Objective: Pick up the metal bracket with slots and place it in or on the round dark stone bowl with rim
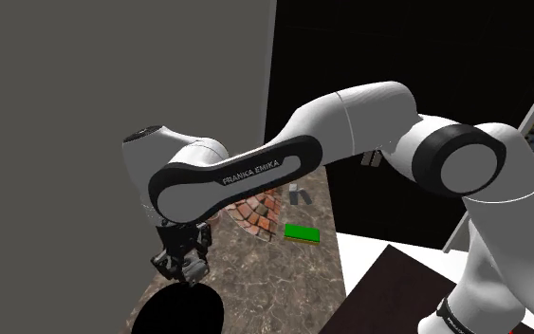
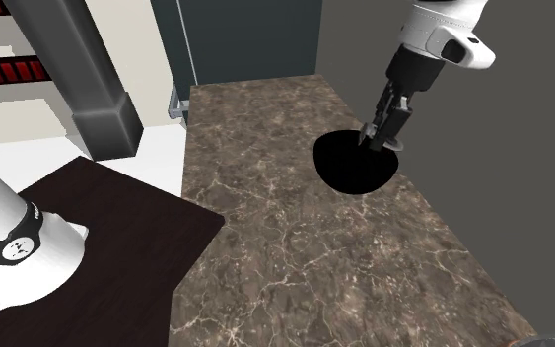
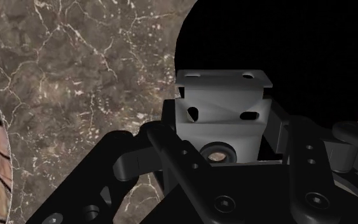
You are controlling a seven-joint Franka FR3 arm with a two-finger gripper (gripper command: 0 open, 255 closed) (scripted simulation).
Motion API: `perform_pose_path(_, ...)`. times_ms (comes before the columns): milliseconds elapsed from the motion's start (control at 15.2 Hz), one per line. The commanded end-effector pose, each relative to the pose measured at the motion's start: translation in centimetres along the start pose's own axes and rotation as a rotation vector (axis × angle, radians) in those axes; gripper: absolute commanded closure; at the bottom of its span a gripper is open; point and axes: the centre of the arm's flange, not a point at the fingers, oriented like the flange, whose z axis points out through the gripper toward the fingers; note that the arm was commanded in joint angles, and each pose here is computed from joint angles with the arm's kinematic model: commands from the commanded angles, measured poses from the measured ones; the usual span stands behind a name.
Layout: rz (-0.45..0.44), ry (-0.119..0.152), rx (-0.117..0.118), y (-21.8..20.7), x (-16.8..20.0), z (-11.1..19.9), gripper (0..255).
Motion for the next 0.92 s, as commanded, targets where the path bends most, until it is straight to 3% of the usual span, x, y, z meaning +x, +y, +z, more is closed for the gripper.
perform_pose_path(0, 0.001, 0.000, 0.000, -2.4, -1.5, -0.1, 255)
perform_pose_path(198, 0.001, 0.000, 0.000, -5.9, -3.3, -0.2, 255)
perform_pose_path(858, 0.001, 0.000, 0.000, -6.7, -2.6, 4.5, 255)
